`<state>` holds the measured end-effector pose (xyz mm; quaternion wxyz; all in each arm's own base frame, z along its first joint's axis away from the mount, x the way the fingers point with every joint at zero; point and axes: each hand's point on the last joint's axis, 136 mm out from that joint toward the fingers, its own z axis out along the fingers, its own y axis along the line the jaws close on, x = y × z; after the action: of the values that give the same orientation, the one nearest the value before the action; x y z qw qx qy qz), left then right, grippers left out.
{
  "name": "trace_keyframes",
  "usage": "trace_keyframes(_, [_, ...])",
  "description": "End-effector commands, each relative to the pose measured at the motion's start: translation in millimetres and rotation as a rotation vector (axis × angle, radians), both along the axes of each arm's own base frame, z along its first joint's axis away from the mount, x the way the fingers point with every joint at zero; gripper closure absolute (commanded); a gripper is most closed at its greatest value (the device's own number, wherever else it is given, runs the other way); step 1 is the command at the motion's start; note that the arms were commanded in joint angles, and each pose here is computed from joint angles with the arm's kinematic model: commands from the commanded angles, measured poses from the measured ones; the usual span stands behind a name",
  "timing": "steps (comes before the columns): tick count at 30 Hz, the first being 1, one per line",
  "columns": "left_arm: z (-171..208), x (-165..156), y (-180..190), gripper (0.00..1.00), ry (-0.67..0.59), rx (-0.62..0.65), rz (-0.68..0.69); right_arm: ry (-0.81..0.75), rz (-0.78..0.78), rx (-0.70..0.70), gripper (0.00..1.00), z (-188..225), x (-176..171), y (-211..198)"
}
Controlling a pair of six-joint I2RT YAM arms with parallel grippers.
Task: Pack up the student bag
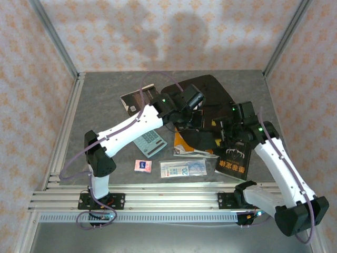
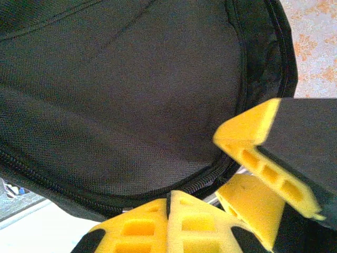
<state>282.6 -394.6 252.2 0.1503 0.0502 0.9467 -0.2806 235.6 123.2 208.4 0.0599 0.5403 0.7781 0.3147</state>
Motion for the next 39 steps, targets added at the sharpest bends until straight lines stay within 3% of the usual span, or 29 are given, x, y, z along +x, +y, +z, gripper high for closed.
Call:
trace_keyframes(1, [27,-3,0,1.0,-0.044,-0.046,-0.001,0.005,-0.002,-0.048,0.53,-9,5,-3])
trace_keyframes(5, [21,1,22,1.0,-0.086,0.053,0.02,0.045,-0.013,-0.161,0.88,-22,-5,-22])
trace_keyframes(7, [13,3,37,1.0,-0.094,0.104,0.044,0.062,-0.015,-0.197,1.0,-27,-9,-28])
trace_keyframes(16, [-16,32,113,1.0,-0.101,0.202,0.217,0.091,0.009,-0.257,1.0,-39,-19,-37])
trace_keyframes(28, [-44,90,176,1.0,-0.111,0.303,0.344,0.109,0.119,-0.317,1.0,-45,-32,-41])
trace_keyframes(39, [-47,152,206,1.0,-0.15,0.374,0.41,0.076,0.402,-0.339,1.0,-48,-26,-23])
